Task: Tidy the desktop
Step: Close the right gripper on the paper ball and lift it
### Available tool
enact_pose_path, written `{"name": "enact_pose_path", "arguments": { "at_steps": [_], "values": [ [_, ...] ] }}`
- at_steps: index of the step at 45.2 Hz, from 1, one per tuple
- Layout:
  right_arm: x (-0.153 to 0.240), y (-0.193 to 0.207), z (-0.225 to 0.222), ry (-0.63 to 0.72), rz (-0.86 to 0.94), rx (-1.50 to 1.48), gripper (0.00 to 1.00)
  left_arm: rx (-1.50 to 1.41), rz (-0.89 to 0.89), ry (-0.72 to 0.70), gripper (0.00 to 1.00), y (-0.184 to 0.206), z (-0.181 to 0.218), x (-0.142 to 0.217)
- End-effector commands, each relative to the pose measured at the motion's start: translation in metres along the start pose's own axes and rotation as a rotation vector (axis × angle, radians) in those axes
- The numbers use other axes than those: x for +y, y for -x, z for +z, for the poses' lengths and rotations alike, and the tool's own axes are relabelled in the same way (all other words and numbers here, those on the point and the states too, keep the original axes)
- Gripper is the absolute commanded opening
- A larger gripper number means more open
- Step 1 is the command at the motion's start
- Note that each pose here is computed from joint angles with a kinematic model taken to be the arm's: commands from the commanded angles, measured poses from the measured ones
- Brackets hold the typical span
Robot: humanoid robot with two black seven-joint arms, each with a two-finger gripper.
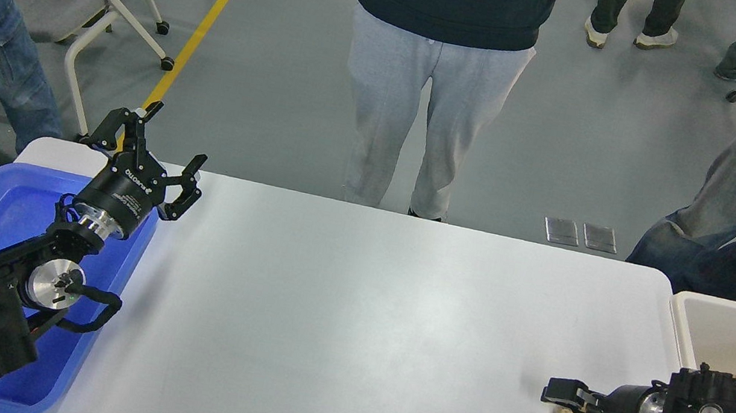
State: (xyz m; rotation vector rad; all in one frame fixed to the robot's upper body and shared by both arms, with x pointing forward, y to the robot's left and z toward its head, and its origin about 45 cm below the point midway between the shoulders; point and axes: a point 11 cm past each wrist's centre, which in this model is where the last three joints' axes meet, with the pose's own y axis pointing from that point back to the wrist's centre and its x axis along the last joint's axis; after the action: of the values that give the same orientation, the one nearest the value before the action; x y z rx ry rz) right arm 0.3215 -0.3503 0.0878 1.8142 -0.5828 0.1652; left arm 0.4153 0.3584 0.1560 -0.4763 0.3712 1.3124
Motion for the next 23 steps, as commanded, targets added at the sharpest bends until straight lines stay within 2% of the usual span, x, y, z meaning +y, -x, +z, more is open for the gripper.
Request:
{"name": "enact_pose_path", "arguments": {
  "at_steps": [1,23],
  "values": [
    [-0.0029,0.0012,0.0021,-0.005,0.009,0.025,0.87,0.0,0.0,0.0,1.0,0.0,0.0,0.0],
    [-0.0099,0.0047,0.0012,-0.005,0.015,0.063,0.87,0.0,0.0,0.0,1.0,0.0,0.0,0.0]
  ]
}}
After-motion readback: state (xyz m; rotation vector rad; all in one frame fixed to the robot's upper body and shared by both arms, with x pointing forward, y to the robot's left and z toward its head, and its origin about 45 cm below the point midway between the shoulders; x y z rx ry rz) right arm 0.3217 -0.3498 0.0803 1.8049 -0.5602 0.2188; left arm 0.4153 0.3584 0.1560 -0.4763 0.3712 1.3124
